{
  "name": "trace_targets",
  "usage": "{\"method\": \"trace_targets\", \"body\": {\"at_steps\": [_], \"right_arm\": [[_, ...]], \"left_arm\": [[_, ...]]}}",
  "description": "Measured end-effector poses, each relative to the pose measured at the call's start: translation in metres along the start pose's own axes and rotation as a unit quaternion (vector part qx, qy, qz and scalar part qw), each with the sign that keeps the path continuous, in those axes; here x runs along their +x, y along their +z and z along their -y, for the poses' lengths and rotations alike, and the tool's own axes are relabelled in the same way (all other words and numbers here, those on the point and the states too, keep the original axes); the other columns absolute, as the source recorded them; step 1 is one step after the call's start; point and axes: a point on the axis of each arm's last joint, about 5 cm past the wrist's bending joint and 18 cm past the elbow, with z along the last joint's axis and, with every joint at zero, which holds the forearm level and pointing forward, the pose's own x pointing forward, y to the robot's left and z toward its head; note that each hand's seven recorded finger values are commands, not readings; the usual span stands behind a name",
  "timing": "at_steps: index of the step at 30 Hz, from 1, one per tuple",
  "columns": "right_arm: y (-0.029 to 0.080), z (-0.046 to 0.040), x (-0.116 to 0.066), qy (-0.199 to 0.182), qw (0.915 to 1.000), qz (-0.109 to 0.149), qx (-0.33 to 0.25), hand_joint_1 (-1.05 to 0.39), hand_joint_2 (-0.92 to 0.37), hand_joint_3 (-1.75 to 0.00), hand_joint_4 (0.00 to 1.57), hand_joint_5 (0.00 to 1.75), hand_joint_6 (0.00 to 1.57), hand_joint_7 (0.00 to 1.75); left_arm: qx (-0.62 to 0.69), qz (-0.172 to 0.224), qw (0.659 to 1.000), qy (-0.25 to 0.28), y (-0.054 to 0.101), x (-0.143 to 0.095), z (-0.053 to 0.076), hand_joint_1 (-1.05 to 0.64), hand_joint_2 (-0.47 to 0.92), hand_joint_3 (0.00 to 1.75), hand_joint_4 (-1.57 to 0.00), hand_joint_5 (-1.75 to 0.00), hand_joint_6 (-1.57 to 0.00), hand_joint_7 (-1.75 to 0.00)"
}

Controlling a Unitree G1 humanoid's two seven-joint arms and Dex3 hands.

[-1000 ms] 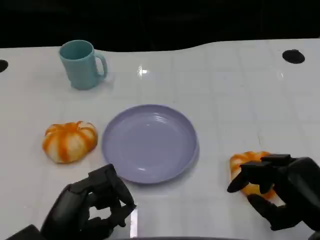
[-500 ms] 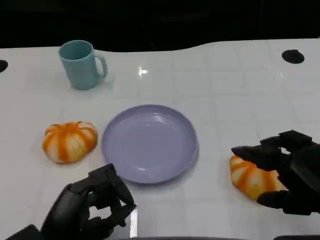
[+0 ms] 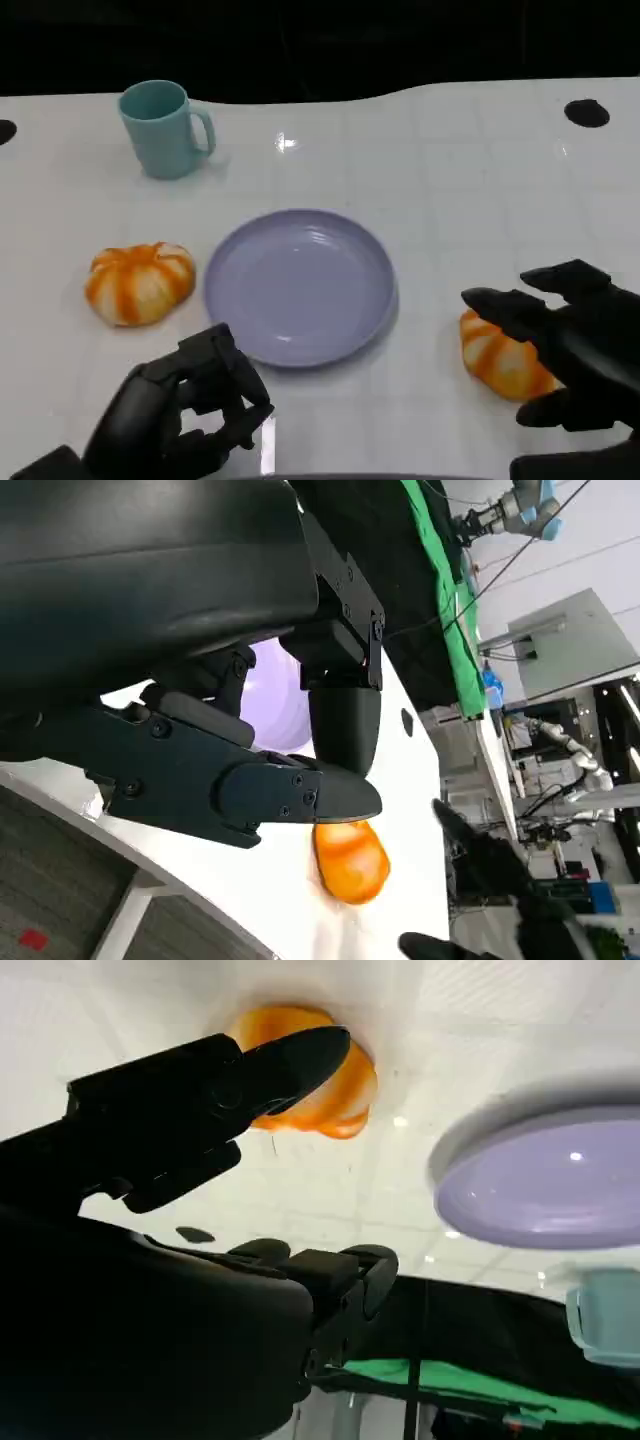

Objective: Grasp the bread from the table and place it into the plate.

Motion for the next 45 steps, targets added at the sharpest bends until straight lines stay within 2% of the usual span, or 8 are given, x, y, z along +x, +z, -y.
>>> {"method": "trace_targets", "body": {"at_steps": [17, 20, 21, 24, 26, 28, 35, 45], "right_arm": [[-0.01, -0.0362, 0.044, 0.08, 0.9959, -0.023, -0.035, -0.61, -0.89, -0.01, 0.19, 0.28, 0.31, 0.02], [-0.011, -0.041, 0.048, 0.077, 0.9959, -0.022, -0.042, -0.44, -0.91, -0.01, 0.48, 0.29, 0.52, 0.06], [-0.012, -0.0432, 0.049, 0.071, 0.9964, -0.021, -0.04, -0.33, -0.91, 0.0, 0.7, 0.35, 0.68, 0.11], [-0.014, -0.0502, 0.053, 0.034, 0.9993, -0.009, -0.008, -0.14, -0.91, -0.12, 0.91, 1.39, 1.18, 0.25], [-0.014, -0.0545, 0.054, 0.004, 0.9998, 0.006, 0.02, -0.13, -0.73, -0.47, 0.93, 1.65, 0.93, 1.18], [-0.015, -0.0578, 0.055, -0.021, 0.9991, 0.021, 0.031, -0.13, -0.5, -0.94, 0.93, 1.73, 0.76, 1.63], [-0.018, -0.0632, 0.055, -0.07, 0.9953, 0.044, 0.051, -0.14, -0.35, -1.23, 0.92, 1.75, 0.71, 1.75], [-0.018, -0.0602, 0.058, -0.142, 0.9854, 0.066, 0.068, -0.12, -0.25, -1.4, 0.99, 1.75, 0.84, 1.59]], "left_arm": [[-0.001, -0.002, 1.0, 0.002, 0.001, -0.003, 0.0, -0.55, 0.92, 0.33, -0.68, -1.75, -0.58, -1.58], [0.0, -0.002, 1.0, 0.002, 0.001, -0.003, 0.001, -0.55, 0.92, 0.33, -0.68, -1.75, -0.58, -1.57], [0.0, -0.002, 1.0, 0.001, 0.001, -0.003, 0.001, -0.55, 0.92, 0.33, -0.68, -1.75, -0.58, -1.57], [0.0, -0.002, 1.0, 0.002, 0.001, -0.003, 0.001, -0.54, 0.92, 0.33, -0.68, -1.75, -0.59, -1.57], [0.0, -0.002, 1.0, 0.001, 0.001, -0.003, 0.001, -0.54, 0.92, 0.33, -0.68, -1.75, -0.59, -1.57], [0.0, -0.002, 1.0, 0.002, 0.001, -0.003, 0.001, -0.54, 0.92, 0.33, -0.68, -1.75, -0.59, -1.57], [-0.001, -0.003, 1.0, 0.002, 0.0, -0.003, 0.0, -0.54, 0.92, 0.33, -0.68, -1.75, -0.59, -1.57], [-0.001, -0.003, 1.0, 0.002, 0.0, -0.003, 0.001, -0.54, 0.92, 0.33, -0.68, -1.75, -0.59, -1.56]]}}
